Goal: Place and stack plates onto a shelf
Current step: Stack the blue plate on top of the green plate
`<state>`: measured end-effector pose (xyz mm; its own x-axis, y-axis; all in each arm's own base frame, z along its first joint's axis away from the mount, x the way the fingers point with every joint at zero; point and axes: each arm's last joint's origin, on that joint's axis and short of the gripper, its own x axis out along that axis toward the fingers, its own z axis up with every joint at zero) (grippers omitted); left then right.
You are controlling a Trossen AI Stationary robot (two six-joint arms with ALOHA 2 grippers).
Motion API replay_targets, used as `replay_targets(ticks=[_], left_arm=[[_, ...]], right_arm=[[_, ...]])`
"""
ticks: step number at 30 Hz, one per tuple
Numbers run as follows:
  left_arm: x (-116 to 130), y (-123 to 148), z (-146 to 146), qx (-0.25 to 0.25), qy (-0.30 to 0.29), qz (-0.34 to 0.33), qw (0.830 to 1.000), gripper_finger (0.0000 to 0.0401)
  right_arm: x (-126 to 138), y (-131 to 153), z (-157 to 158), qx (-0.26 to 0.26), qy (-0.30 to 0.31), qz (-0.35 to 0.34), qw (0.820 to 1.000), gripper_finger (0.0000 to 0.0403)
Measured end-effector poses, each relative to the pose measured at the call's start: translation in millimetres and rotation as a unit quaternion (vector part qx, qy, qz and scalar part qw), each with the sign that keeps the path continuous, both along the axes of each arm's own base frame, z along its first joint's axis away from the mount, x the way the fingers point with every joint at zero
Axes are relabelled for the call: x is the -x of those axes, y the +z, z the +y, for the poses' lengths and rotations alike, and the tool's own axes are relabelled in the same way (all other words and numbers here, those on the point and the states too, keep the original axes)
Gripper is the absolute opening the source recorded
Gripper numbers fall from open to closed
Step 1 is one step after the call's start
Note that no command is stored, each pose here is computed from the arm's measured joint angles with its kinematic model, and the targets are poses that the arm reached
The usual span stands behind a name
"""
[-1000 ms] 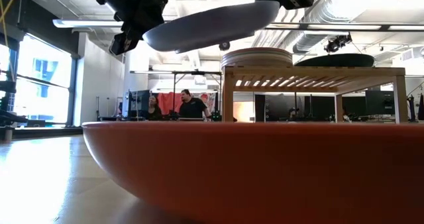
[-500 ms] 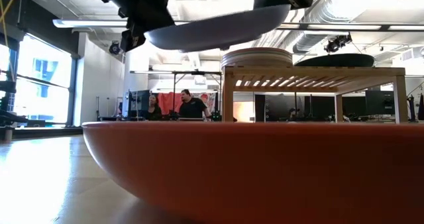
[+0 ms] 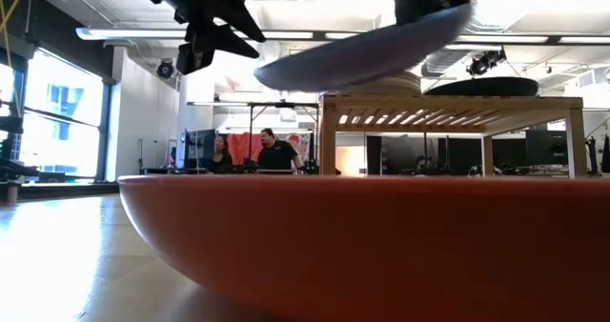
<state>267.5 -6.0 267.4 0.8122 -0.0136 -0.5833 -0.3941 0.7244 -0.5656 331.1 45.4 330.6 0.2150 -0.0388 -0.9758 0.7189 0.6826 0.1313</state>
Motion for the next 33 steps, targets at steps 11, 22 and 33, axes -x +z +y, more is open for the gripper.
replay_targets(ticks=[11, 22, 33], left_arm=[[1.6, 7.6, 10.5, 0.012, -0.003, -0.026, 1.0, 0.0086], [2.1, 7.9, 24.2, 0.004, 0.018, -0.028, 0.999, 0.0086], [5.2, 7.9, 49.9, -0.001, 0.049, -0.028, 0.998, 0.0086]], right_arm=[[27.2, 13.5, -0.4, -0.001, 0.043, 0.053, 0.998, 0.0], [82.9, 65.5, -44.8, 0.065, 0.051, -0.019, 0.996, 0.0], [162.1, 105.8, -118.8, 0.149, -0.021, -0.074, 0.986, 0.0]])
